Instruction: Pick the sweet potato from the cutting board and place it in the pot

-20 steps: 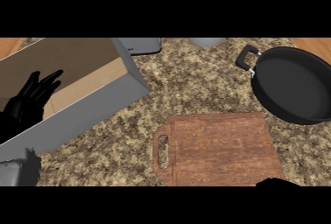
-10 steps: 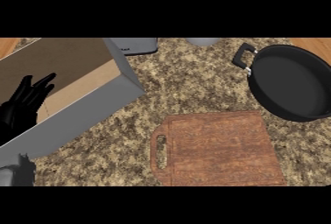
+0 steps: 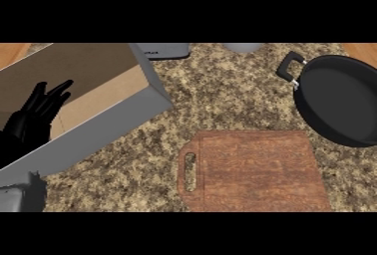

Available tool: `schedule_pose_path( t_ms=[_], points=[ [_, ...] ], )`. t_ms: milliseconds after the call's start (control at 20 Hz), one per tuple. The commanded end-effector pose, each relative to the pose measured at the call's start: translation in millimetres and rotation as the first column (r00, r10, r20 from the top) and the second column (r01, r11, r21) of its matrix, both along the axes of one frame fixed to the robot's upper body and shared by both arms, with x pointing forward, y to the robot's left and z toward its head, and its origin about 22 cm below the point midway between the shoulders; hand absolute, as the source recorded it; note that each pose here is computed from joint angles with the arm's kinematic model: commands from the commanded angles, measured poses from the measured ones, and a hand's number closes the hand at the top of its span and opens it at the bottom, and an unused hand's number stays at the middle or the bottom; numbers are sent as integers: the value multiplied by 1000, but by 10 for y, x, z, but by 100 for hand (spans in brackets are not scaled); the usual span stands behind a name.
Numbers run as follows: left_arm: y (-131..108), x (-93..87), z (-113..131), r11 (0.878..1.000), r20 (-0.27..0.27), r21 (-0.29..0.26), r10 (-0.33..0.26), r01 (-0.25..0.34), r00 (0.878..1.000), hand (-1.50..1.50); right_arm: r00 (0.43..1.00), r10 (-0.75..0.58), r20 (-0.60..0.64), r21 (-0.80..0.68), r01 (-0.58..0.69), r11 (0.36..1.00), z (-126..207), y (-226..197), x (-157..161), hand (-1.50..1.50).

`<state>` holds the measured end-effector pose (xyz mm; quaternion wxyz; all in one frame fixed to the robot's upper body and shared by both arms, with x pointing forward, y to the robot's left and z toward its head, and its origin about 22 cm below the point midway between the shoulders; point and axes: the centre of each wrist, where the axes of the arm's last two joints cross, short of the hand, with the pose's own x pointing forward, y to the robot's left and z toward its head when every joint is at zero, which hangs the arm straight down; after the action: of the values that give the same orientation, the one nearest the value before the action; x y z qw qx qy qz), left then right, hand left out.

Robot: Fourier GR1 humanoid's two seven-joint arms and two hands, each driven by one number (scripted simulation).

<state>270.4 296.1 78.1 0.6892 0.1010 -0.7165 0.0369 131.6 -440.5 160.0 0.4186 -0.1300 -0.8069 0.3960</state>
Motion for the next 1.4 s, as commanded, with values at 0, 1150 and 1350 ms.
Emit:
schedule_pose_path(
  t_ms=[0, 1150, 1350],
  points=[
    [-5, 6, -30, 1000, 3, 19, -8, 8, 1000, 0, 998, -59, 13, 61, 59, 996, 315, -419, -2, 150],
    [-474, 310, 73, 997, 16, -15, -70, 71, 997, 0, 919, -350, 181, -157, 378, 912, -418, -281, 1625, 150],
    [-404, 247, 95, 998, 22, -7, -59, 59, 998, 0, 937, -317, 147, -195, 342, 919, -659, -285, 1882, 150]
  ],
)
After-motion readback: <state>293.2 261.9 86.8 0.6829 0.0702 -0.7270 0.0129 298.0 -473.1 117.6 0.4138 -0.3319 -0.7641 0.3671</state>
